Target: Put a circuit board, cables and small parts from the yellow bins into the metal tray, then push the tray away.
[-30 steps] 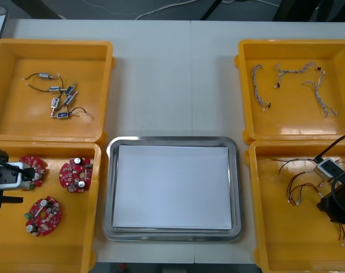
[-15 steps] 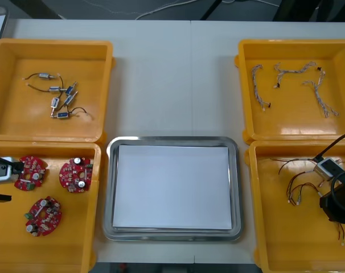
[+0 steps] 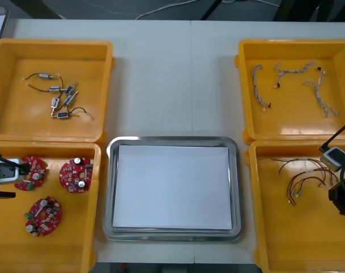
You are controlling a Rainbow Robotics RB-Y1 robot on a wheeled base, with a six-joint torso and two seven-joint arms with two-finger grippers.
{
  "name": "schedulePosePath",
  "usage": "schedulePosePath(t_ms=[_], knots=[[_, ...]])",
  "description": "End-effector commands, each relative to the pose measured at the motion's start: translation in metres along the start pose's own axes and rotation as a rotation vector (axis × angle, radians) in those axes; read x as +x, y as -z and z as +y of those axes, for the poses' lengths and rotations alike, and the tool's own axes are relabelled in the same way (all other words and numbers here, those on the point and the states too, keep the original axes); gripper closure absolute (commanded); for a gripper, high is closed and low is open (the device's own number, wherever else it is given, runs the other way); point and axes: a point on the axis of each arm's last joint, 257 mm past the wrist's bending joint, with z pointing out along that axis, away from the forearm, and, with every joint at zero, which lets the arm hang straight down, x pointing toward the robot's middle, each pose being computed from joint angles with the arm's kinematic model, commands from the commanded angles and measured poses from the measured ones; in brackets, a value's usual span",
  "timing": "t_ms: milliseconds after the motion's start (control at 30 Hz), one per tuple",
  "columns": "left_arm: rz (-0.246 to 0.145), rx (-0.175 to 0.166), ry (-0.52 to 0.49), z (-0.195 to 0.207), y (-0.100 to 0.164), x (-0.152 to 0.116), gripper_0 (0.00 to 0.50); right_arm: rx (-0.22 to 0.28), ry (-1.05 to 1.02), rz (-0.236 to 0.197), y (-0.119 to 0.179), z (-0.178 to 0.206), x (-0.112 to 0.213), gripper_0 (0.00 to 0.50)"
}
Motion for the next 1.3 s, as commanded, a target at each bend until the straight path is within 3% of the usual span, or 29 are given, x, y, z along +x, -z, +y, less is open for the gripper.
schedulePosePath(t_ms=[33, 467, 600, 767, 967, 1167, 1300], knots=[[0.048, 0.042, 0.085, -0.021, -0.01, 0.015, 0.0, 0.044, 0.003, -0.053, 0.037, -0.011, -0.017, 0.5], [0.125, 0.106, 0.083, -0.058, -0.026, 0.037, 0.0, 0.098, 0.032, -0.024, 0.098, -0.009, -0.003, 0.5], [0.147, 0.102, 0.067, -0.058, -0.031, 0.039, 0.0, 0.153, 0.049, -0.083, 0.119, -0.012, -0.018, 0.5], [0.156, 0.108, 0.083, -0.062, -0.042, 0.047, 0.0, 0.18, 0.08, -0.125, 0.132, -0.004, -0.029, 0.5], [0.155, 0.063, 0.054, -0.052, -0.053, 0.05, 0.0, 0.127, 0.128, -0.168, 0.137, 0.019, -0.041, 0.5], [0.157, 0.072, 0.052, -0.057, -0.055, 0.052, 0.0, 0.081, 0.188, -0.208, 0.143, 0.045, -0.053, 0.5], [0.155, 0.066, 0.057, -0.061, -0.058, 0.055, 0.0, 0.059, 0.221, -0.203, 0.138, 0.057, -0.058, 0.5]])
